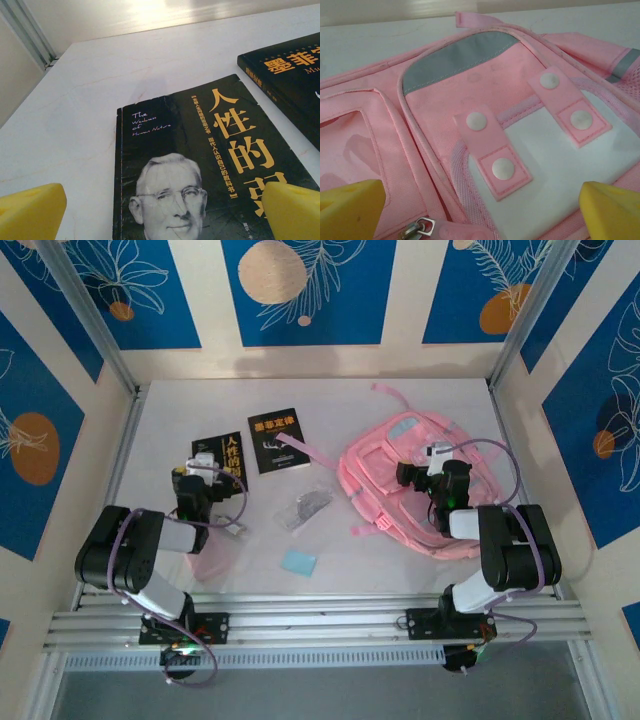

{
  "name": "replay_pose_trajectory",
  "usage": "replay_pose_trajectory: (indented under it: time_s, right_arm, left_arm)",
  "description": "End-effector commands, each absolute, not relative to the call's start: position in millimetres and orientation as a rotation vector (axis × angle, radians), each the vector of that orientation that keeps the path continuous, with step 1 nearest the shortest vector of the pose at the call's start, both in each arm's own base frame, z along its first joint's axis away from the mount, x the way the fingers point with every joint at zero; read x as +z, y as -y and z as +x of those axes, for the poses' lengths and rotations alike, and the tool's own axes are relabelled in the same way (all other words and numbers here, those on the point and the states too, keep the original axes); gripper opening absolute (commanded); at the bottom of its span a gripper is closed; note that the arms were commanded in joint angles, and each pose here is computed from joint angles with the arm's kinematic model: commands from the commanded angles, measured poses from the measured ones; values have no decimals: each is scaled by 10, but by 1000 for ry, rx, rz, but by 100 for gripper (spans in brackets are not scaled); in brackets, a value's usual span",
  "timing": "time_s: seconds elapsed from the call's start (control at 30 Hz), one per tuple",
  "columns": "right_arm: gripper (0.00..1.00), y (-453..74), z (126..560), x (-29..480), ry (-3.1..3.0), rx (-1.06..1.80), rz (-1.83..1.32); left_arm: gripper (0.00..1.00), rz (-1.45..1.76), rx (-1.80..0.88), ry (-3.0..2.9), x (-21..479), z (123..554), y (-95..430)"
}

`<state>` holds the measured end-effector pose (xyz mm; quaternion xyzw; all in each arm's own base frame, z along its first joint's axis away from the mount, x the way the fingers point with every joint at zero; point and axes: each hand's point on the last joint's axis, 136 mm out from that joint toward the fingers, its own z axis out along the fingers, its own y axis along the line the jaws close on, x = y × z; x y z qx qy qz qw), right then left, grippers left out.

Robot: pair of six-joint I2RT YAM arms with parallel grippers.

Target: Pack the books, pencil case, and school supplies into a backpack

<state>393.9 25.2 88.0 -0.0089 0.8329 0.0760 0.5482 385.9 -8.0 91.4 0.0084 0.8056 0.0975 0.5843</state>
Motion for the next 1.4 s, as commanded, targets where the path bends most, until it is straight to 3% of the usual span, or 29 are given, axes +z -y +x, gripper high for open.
replay_pose_trajectory:
  time_s: [0.0, 0.7, 1.07, 1.23, 1.37]
  right_arm:
    - [99, -270, 3968, 940, -1956, 197, -26]
    - [99, -268, 3960, 941, -1955, 204, -26]
    - [99, -170, 3834, 1294, -2167, 165, 202]
    - [96, -303, 3522, 1302, -2330, 308, 410]
    - [91, -668, 3224, 1327, -2449, 411, 334]
  left_arm:
    - [100, -12, 234, -1866, 972, 3911, 22]
    - [100, -56, 239, -1864, 995, 3899, -62]
    - [100, -68, 310, -1836, 1528, 3766, -11]
    - [100, -210, 51, -1928, 1754, 3838, 239]
    - [100, -305, -155, -2044, 1675, 3831, 554]
